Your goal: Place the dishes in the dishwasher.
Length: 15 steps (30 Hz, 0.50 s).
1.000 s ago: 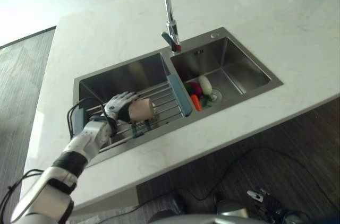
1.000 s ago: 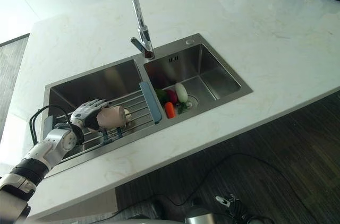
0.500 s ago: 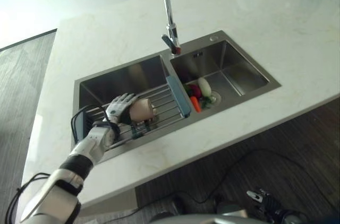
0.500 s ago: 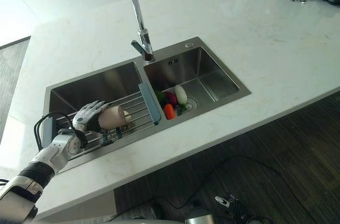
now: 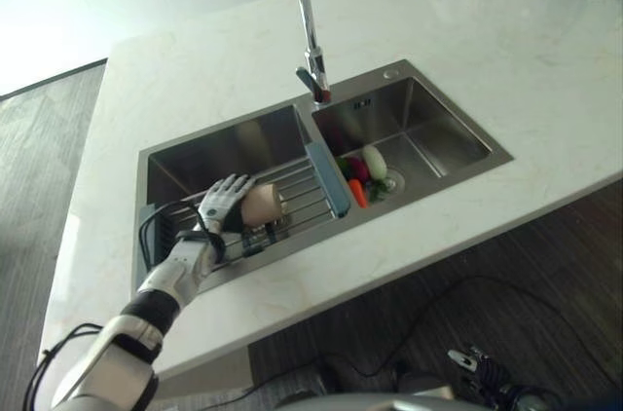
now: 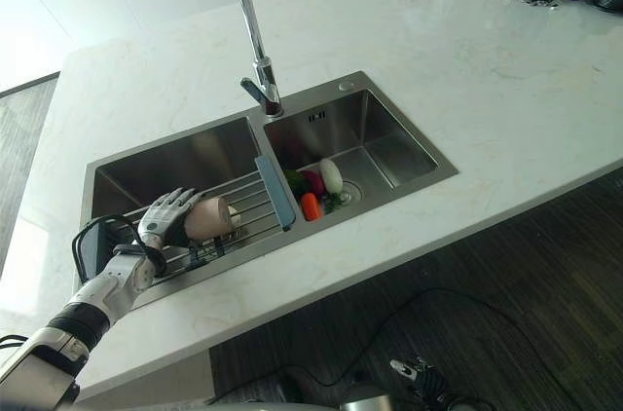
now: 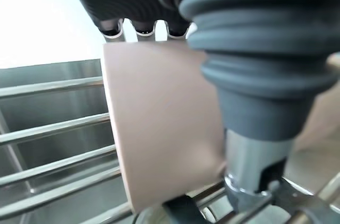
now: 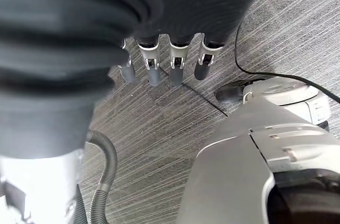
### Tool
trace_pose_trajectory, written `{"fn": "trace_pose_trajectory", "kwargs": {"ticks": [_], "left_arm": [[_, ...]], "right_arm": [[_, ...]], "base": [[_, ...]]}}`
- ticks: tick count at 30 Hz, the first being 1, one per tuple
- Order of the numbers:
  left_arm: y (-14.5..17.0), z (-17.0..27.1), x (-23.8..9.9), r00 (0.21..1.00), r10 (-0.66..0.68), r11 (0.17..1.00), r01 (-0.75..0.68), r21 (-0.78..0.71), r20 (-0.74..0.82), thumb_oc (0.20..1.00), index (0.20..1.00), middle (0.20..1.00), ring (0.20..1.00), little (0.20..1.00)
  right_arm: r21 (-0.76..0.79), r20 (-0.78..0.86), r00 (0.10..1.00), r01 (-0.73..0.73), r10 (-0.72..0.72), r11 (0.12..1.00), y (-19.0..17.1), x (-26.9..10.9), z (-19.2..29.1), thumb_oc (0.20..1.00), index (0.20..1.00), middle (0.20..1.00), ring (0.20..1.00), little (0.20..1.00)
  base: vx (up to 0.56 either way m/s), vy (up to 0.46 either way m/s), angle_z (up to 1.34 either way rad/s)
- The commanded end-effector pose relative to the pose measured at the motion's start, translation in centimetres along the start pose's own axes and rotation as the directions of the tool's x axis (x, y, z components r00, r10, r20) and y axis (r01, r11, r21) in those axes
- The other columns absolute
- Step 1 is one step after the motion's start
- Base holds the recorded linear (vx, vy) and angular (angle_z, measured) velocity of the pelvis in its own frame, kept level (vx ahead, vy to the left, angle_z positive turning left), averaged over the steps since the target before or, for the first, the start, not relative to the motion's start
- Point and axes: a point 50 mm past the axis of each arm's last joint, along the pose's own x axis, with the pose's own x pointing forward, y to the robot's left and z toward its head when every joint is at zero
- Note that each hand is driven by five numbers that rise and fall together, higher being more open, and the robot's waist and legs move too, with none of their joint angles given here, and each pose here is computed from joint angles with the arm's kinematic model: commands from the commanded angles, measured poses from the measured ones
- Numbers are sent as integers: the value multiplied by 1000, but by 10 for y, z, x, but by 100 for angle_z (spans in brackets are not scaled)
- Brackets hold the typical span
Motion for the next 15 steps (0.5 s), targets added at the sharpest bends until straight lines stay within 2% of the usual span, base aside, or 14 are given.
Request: {"fn": "trace_pose_trajectory", "kwargs": {"ticks": [1,15], "left_arm": [[-52,-28,-31,964,-232,959,249,132,-132,200,200,200,200,200],[-52,-34,-37,975,-203,922,221,319,-89,200,200,200,200,200]], "right_arm": [[8,50,998,-29,28,1000,2,4,12,1000,1000,1000,1000,1000],[10,55,998,-32,31,999,-2,3,13,1000,1000,1000,1000,1000]], "base": [[0,0,0],[0,0,0]]}}
